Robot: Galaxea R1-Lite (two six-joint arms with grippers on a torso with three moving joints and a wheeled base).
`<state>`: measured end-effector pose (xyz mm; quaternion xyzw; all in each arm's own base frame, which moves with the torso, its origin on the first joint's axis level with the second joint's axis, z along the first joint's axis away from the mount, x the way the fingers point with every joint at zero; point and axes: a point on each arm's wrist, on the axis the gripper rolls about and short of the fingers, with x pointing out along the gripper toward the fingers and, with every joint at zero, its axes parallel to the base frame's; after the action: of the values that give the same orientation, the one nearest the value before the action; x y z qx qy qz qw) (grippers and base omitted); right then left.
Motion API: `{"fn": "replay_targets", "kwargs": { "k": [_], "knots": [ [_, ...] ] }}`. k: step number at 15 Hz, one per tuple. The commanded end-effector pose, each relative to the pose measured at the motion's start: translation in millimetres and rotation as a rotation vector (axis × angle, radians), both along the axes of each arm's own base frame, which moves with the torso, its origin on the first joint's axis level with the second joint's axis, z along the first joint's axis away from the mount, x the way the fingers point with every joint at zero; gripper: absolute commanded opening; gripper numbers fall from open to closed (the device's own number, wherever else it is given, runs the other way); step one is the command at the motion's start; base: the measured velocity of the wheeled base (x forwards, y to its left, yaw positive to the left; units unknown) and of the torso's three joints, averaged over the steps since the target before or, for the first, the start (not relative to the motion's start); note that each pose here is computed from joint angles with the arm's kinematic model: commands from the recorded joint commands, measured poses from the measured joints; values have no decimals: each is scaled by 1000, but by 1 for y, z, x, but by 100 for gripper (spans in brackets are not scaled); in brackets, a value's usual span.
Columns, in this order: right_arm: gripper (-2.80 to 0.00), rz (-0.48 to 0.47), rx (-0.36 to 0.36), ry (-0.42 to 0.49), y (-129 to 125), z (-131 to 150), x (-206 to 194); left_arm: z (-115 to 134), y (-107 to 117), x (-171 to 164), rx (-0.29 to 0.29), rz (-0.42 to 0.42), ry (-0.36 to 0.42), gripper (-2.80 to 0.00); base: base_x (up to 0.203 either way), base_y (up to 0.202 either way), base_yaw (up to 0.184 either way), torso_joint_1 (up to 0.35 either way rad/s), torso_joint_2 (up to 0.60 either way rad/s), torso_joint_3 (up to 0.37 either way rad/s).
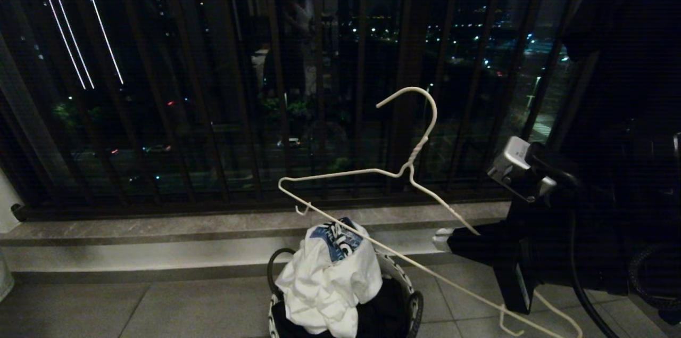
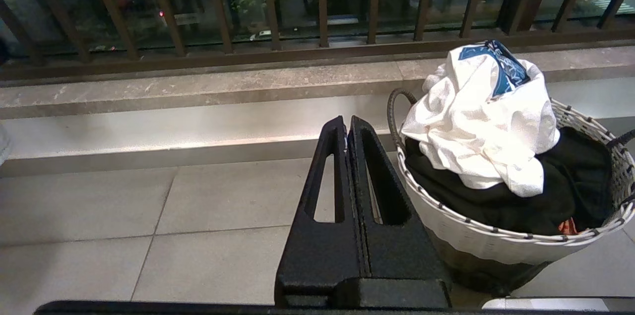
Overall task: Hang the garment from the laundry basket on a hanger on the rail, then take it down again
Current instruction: Pick up clothes from the basket
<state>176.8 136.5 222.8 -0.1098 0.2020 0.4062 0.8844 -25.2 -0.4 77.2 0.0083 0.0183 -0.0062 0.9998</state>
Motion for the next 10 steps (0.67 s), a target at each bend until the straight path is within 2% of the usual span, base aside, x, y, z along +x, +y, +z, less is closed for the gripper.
{"fn": "replay_targets", "kwargs": {
  "k": [1, 10],
  "knots": [
    [-280, -2, 2, -4, 0, 1, 1, 0, 0, 0, 0, 0, 0, -280, 0, 0, 0, 0, 0, 0],
    [-280, -15, -2, 2, -2, -1, 4, 0, 0, 0, 0, 0, 0, -280, 0, 0, 0, 0, 0, 0]
  ]
}}
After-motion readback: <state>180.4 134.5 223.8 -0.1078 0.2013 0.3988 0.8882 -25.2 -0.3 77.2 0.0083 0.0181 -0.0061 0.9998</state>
